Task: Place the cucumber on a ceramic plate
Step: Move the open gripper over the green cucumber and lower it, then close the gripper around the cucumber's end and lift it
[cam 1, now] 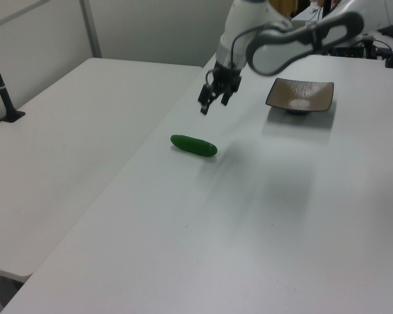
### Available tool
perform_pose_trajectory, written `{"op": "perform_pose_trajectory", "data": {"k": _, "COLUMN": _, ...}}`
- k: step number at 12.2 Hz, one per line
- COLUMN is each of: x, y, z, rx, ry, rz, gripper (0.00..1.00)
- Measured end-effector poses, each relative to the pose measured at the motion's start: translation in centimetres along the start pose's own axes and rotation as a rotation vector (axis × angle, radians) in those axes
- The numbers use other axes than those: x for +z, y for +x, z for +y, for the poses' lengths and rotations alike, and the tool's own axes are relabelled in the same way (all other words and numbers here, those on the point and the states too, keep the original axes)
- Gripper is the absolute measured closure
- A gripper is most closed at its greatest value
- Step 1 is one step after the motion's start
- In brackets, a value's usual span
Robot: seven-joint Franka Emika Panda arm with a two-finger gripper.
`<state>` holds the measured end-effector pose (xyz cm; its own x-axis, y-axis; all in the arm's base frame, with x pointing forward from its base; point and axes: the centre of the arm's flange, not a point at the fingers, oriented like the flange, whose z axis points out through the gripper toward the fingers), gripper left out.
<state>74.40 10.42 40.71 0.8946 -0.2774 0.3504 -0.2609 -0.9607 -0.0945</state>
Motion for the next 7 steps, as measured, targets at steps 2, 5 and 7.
{"op": "perform_pose_trajectory", "data": {"k": 2, "x": 3.9, "y": -1.1, "z": -1.5, "rx": -0.037, "ry": 0.007, "rz": 0.018, "gripper": 0.0}}
{"op": "perform_pose_trajectory", "data": {"k": 5, "x": 6.4, "y": -1.8, "z": -3.2, "rx": -0.022, "ry": -0.011, "rz": 0.032, "gripper": 0.0}}
{"op": "perform_pose_trajectory", "data": {"k": 7, "x": 7.2, "y": -2.7, "z": -4.7, "rx": -0.032, "ry": -0.019, "rz": 0.033, "gripper": 0.0}}
